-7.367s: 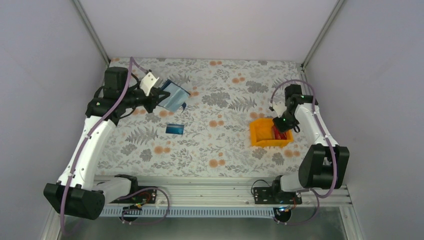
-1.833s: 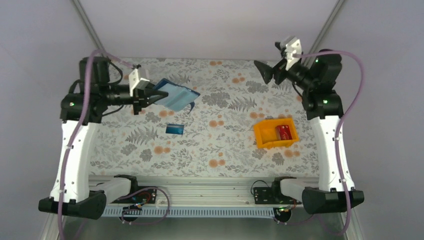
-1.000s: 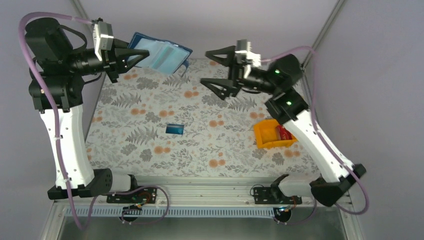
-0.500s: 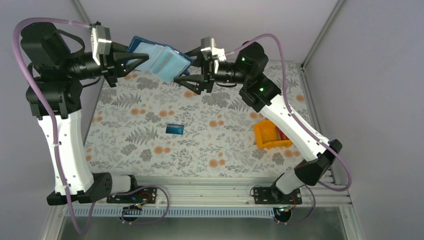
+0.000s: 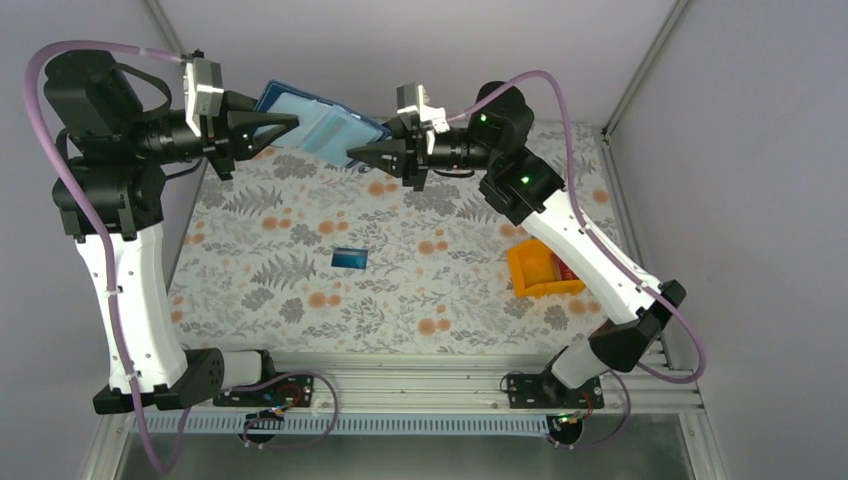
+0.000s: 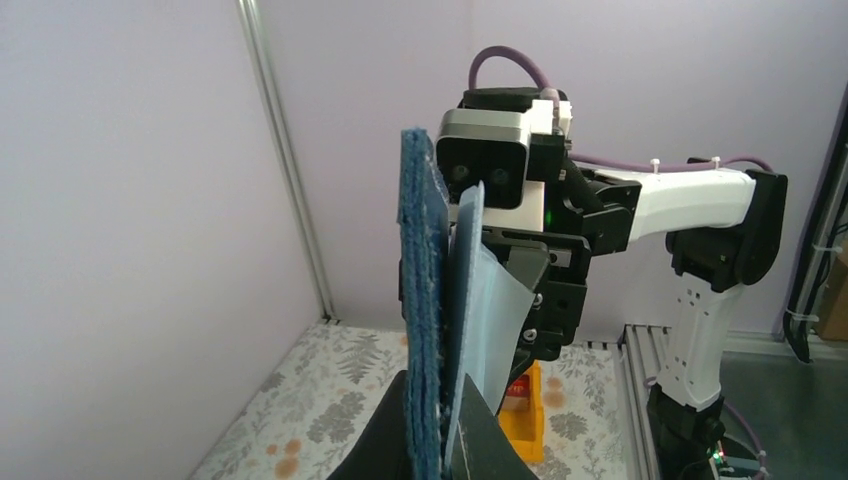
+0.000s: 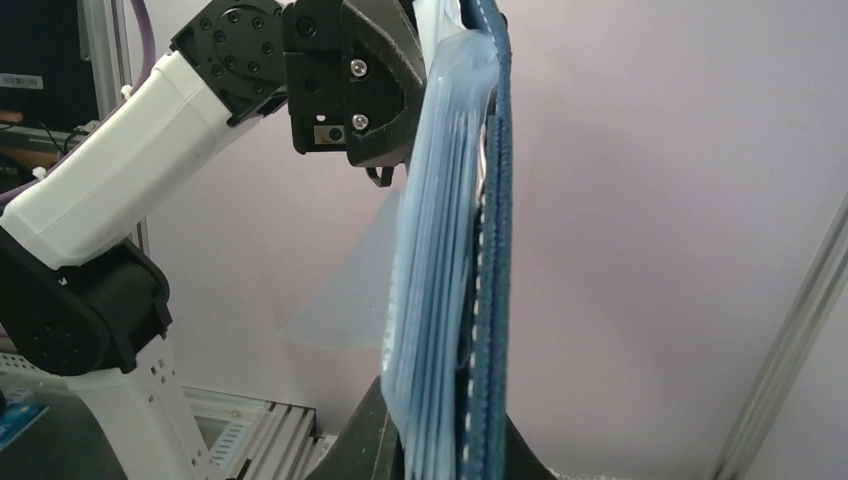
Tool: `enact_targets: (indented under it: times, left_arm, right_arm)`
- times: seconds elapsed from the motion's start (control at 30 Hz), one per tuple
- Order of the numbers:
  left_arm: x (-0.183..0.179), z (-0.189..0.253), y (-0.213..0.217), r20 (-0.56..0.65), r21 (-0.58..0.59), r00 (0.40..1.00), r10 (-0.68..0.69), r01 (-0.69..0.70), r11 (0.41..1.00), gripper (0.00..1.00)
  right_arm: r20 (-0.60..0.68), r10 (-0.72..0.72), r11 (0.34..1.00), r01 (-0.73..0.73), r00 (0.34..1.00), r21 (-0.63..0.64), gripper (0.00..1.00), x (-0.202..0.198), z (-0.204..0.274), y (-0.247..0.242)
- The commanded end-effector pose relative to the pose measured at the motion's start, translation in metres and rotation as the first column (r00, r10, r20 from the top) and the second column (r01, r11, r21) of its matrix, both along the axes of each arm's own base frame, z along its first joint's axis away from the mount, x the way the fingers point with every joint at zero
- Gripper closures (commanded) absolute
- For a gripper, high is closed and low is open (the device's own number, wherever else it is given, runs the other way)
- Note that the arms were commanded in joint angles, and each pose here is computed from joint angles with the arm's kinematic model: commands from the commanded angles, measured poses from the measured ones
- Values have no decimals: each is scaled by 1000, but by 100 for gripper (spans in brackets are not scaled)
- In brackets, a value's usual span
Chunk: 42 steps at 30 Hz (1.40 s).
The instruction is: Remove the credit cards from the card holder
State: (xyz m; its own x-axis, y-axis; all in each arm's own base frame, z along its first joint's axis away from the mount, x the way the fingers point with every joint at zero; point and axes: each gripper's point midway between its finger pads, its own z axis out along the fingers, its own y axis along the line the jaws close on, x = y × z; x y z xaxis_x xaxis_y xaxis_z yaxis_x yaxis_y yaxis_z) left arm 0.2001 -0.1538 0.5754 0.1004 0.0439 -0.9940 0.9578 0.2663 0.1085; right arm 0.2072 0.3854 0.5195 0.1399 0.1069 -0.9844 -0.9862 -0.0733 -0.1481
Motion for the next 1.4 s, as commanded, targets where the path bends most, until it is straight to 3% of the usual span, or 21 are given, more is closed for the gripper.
enact_targets:
  times: [0.0, 0.1, 0.2, 0.47, 0.83, 0.97, 1.03, 1.07, 1.17, 1.37]
  left_arm:
    - [6, -8, 3, 13, 18, 998, 61, -61, 998, 98]
    - [41, -32, 16, -42, 45, 972, 232, -230, 972, 98]
    - [57, -60, 21, -83, 81, 953, 292, -286, 955, 97]
    - [60, -108, 8, -245, 66, 948, 202, -192, 979, 96]
    - [61, -124, 3, -296, 60, 938, 179, -169, 984, 98]
    - [66, -131, 6, -305, 75, 929, 211, -198, 977, 97]
    - [74, -134, 11, -298, 96, 917, 266, -248, 964, 88]
    - [81, -137, 15, -292, 114, 905, 309, -287, 951, 74]
    - [97, -148, 27, -277, 168, 865, 418, -385, 908, 49]
    - [106, -163, 32, -293, 197, 841, 455, -412, 889, 29]
  right_arm:
    - [14, 5, 1000, -5, 1000, 28, 96, -10, 21, -5]
    - [-59, -32, 999, 33, 998, 15, 96, 3, 23, 2]
    - [-127, -78, 997, 78, 989, -2, 94, 18, 23, 8]
    - [-242, -91, 995, 78, 966, -61, 89, 40, -4, 33]
    - [-321, -110, 991, 80, 941, -106, 85, 56, -19, 49]
    - [-321, -129, 988, 95, 938, -119, 96, 57, -18, 47]
    - [-319, -150, 985, 116, 936, -126, 96, 59, -16, 44]
    - [-321, -163, 983, 127, 933, -130, 96, 60, -16, 43]
    - [-325, -181, 980, 142, 928, -139, 96, 60, -16, 41]
    - [-340, -123, 986, 77, 932, -148, 96, 53, -21, 45]
